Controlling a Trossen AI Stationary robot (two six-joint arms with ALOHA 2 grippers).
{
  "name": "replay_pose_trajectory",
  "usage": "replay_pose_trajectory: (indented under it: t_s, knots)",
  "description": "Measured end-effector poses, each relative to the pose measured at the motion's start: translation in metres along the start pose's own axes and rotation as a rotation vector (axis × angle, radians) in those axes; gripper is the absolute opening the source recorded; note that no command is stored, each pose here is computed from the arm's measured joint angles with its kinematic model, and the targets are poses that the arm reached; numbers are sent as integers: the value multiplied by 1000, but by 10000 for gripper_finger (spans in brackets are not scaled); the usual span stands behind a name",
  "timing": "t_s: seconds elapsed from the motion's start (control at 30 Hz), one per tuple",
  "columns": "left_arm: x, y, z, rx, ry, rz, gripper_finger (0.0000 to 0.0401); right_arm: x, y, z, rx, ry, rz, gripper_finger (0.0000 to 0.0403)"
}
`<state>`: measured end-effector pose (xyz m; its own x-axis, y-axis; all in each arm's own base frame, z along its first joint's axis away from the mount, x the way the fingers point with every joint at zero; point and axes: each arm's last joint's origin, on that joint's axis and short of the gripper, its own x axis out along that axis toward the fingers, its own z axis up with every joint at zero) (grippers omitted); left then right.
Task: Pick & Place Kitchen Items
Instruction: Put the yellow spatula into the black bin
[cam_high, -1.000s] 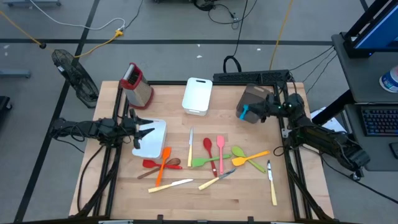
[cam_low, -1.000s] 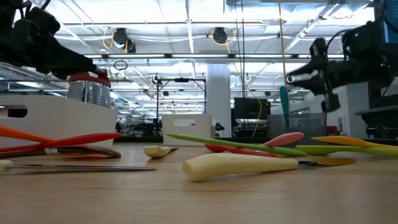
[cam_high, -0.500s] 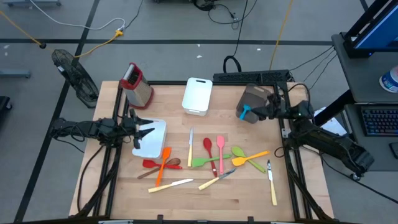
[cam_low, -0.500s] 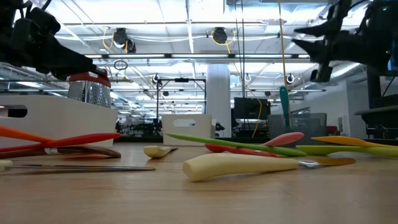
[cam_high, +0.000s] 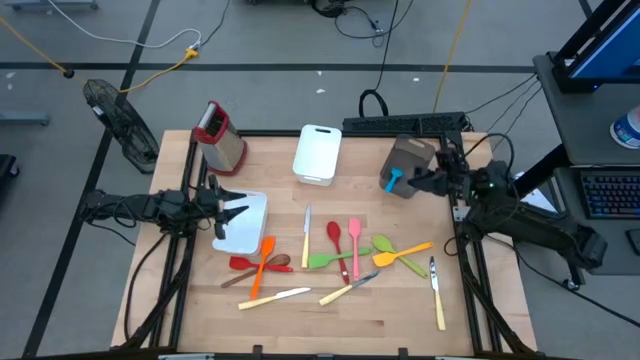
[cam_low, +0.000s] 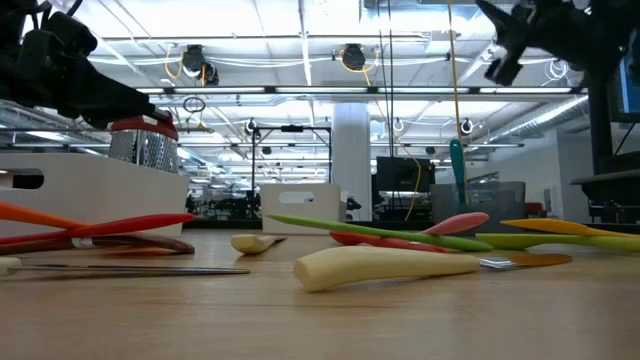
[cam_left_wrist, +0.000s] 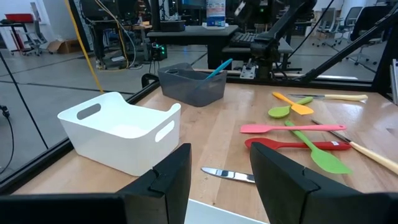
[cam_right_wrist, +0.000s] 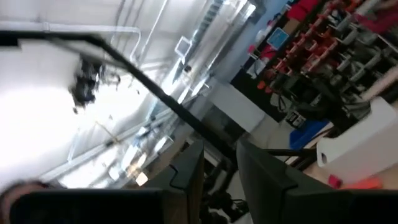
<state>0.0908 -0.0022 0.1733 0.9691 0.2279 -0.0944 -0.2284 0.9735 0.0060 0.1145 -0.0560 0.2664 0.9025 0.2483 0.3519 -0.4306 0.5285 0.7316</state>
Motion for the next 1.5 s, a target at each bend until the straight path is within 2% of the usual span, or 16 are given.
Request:
replay_pose_trajectory:
  t_s: [0.3, 0.6, 0.87, 1.2, 1.37, 1.5]
  knots:
    - [0, 0, 0, -31, 0, 0, 170, 34, 30, 17, -331, 163, -35, 89]
    - [0, 0, 0, -30, 0, 0, 170, 54, 15, 3, -496, 365, -131, 89]
    - [0, 0, 0, -14, 0, 0, 170, 60, -3, -31, -488, 589, -275, 89]
    - [0, 0, 0, 0, 0, 0, 170, 43, -9, -72, -422, 910, -511, 89]
    - [0, 0, 0, 1, 0, 0, 170, 34, -9, -81, -390, 1024, -545, 89]
    - [0, 0, 0, 1, 0, 0, 170, 31, -10, -82, -407, 1057, -577, 89]
